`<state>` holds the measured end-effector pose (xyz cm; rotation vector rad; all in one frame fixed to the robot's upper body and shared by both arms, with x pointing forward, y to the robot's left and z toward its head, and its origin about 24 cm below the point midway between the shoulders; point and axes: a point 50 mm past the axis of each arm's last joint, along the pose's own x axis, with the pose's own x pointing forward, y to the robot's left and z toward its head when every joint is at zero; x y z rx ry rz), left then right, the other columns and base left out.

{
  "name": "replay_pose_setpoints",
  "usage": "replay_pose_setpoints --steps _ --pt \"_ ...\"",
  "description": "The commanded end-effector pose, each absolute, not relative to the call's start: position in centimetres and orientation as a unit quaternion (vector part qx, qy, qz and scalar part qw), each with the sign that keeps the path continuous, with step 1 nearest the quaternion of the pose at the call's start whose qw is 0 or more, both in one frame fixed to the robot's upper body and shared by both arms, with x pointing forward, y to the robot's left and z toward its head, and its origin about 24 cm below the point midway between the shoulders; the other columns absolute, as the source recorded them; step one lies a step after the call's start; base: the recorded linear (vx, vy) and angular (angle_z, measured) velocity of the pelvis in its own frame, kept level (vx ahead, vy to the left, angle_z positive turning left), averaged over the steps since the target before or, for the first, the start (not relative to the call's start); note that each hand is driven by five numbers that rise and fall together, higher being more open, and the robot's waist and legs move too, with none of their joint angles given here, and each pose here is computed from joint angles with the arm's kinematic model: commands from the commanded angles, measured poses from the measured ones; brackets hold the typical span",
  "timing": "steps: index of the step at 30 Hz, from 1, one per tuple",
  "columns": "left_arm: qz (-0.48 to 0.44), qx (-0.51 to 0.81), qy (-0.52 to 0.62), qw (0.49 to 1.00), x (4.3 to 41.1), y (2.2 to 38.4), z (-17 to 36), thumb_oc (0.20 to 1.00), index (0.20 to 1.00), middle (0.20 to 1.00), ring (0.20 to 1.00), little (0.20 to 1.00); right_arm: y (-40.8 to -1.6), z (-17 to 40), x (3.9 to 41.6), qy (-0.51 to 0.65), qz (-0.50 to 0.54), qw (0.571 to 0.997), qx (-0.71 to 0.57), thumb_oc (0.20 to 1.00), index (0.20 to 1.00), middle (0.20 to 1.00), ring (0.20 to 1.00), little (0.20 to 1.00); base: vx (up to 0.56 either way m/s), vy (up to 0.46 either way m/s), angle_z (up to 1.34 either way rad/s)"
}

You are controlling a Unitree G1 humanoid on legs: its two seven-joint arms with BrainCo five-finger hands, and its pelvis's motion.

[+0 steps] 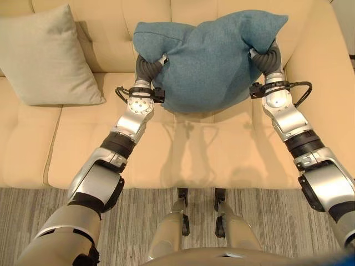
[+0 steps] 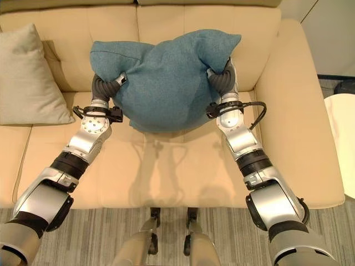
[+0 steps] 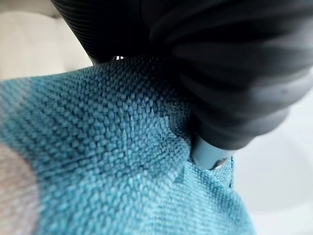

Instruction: Pick up all the scattered cushions and arrange them neatly on the sofa.

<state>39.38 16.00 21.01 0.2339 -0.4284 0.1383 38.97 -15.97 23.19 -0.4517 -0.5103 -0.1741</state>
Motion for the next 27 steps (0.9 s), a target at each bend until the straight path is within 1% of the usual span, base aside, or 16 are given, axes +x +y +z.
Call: replay_pose_setpoints --steps 1,8,13,17,27 --pt "0.054 0.104 -0.353 0.928 38.6 15.1 28.6 0.200 0.200 0.200 0.200 0.200 -14.2 30.4 37.4 -0.394 -0.077 0.895 -0.193 0.200 0.200 0.200 0.200 0.200 -0.04 -0.023 0.05" --pt "0.061 0.144 -0.351 0.923 39.2 15.5 29.7 0.200 0.200 0.200 0.200 0.200 -14.1 29.6 38.1 -0.375 -0.080 0.902 -0.197 0.200 0.200 0.200 0.200 0.200 -0.01 -0.002 0.00" --pt "0.058 0.148 -0.375 0.913 38.8 15.2 31.4 0.200 0.200 0.200 0.200 0.200 -14.0 30.0 38.2 -0.377 -0.085 0.899 -0.203 0.200 0.200 0.200 0.200 0.200 0.00 0.000 0.00" --pt "0.052 0.130 -0.401 0.905 38.2 14.7 32.4 0.200 0.200 0.200 0.200 0.200 -13.8 30.8 38.0 -0.391 -0.086 0.895 -0.200 0.200 0.200 0.200 0.200 0.200 0.03 -0.010 0.00" --pt "0.035 0.094 -0.426 0.899 37.1 13.8 32.5 0.200 0.200 0.200 0.200 0.200 -13.3 30.9 37.4 -0.403 -0.073 0.890 -0.203 0.200 0.200 0.200 0.200 0.200 0.01 -0.004 0.00"
